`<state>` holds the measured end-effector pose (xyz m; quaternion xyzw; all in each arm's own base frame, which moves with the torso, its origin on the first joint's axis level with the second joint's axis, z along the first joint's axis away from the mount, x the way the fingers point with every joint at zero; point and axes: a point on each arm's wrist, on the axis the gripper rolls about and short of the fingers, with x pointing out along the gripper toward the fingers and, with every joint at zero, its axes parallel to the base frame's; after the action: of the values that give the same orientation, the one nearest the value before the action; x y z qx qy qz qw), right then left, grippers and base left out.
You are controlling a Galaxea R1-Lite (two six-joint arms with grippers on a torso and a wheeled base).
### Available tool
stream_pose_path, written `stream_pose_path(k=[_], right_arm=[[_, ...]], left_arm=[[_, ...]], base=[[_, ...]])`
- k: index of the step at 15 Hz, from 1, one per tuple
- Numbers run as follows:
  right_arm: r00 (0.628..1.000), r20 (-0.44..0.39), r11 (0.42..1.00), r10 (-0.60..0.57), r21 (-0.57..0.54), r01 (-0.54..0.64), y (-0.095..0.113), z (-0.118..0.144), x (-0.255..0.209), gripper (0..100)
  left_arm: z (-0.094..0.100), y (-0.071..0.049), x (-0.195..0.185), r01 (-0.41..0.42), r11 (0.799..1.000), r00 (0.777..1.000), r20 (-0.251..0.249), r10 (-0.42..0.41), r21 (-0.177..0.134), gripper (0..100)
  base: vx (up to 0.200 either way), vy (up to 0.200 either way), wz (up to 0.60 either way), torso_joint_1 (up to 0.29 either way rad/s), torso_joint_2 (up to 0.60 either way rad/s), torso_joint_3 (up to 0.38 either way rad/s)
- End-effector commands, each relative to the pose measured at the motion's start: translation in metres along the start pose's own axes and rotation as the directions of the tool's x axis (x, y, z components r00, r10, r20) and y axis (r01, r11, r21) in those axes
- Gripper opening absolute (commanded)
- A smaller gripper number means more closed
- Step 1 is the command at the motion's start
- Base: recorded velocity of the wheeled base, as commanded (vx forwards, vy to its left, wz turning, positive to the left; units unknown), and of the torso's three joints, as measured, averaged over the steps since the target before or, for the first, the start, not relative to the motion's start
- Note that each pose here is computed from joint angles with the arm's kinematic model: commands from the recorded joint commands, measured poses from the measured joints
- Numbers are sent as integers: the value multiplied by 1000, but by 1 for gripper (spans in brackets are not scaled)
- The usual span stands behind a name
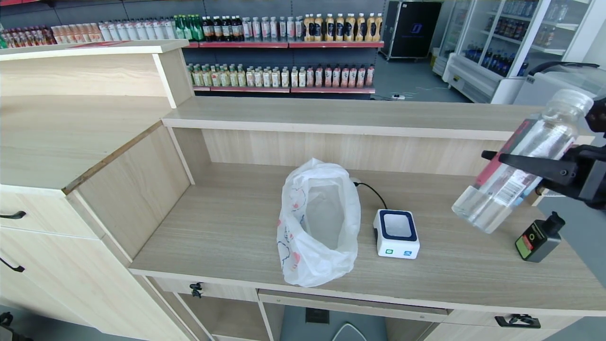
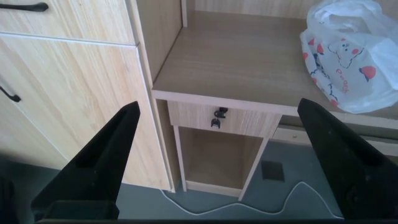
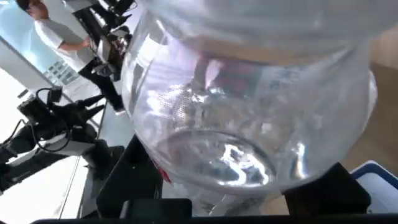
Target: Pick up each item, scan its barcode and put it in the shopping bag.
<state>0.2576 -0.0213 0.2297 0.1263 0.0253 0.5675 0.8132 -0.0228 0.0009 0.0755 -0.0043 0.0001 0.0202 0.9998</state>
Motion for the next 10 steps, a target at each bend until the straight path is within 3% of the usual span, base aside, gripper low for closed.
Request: stream_pose_path(k=[1, 4, 7, 10], right_arm=[[962, -25, 953, 272, -128, -273, 66, 32, 45, 0], [879, -82, 879, 469, -55, -474, 89, 45, 82, 0], [814, -121, 820, 568, -8, -573, 104, 48, 100, 0], [777, -128, 787, 616, 77, -611, 123, 48, 102, 0]], left_arm=[[0, 0, 0, -1, 1000, 1000, 0, 1, -1, 100], [0, 0, 0, -1, 1000, 1000, 0, 1, -1, 100], [0, 0, 0, -1, 1000, 1000, 0, 1, -1, 100], [0, 0, 0, -1, 1000, 1000, 0, 1, -1, 100]], base=[[0, 0, 0, 0, 0, 0], [0, 0, 0, 0, 0, 0], [0, 0, 0, 0, 0, 0], [0, 0, 0, 0, 0, 0]])
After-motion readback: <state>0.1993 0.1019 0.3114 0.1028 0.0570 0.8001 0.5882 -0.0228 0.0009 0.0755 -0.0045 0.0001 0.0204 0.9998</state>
